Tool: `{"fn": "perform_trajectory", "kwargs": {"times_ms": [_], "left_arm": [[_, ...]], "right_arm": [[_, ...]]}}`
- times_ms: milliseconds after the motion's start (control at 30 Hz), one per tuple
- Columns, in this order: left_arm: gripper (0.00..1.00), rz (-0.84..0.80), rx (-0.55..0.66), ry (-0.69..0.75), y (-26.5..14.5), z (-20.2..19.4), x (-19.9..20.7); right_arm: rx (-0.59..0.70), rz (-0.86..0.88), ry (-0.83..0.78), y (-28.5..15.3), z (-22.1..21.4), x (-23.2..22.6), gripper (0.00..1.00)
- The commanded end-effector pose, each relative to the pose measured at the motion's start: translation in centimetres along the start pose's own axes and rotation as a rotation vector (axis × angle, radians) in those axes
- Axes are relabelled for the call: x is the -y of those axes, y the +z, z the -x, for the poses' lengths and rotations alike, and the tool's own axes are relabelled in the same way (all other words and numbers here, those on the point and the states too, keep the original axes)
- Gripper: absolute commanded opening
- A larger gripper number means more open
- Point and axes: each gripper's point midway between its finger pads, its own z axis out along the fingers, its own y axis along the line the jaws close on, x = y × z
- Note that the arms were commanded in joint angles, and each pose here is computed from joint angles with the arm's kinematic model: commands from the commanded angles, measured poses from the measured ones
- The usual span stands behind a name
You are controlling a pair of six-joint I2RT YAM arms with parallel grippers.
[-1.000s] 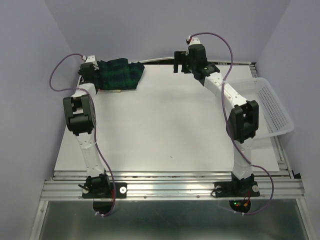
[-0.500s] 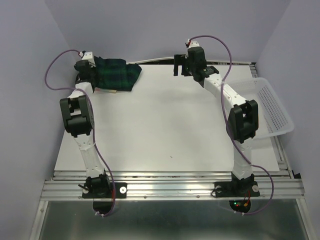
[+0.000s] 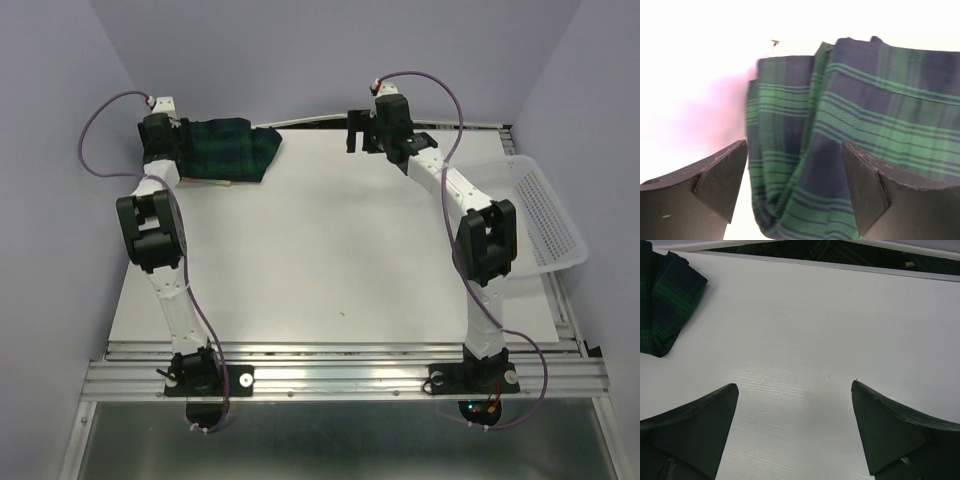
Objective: Fold and stack the skirts
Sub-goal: Neatly place the folded skirt to the corner
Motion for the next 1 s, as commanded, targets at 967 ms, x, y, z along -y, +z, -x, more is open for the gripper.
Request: {"fn": "perform_trajectory", "kwargs": {"times_ms": [967], "left_arm": [[0.99,-0.614,0.015,0.199,-28.5,2.6,16.0]], "right_arm": [[-0.247,0.216,0.044,-13.7,-11.7,5.9,1.0]]}}
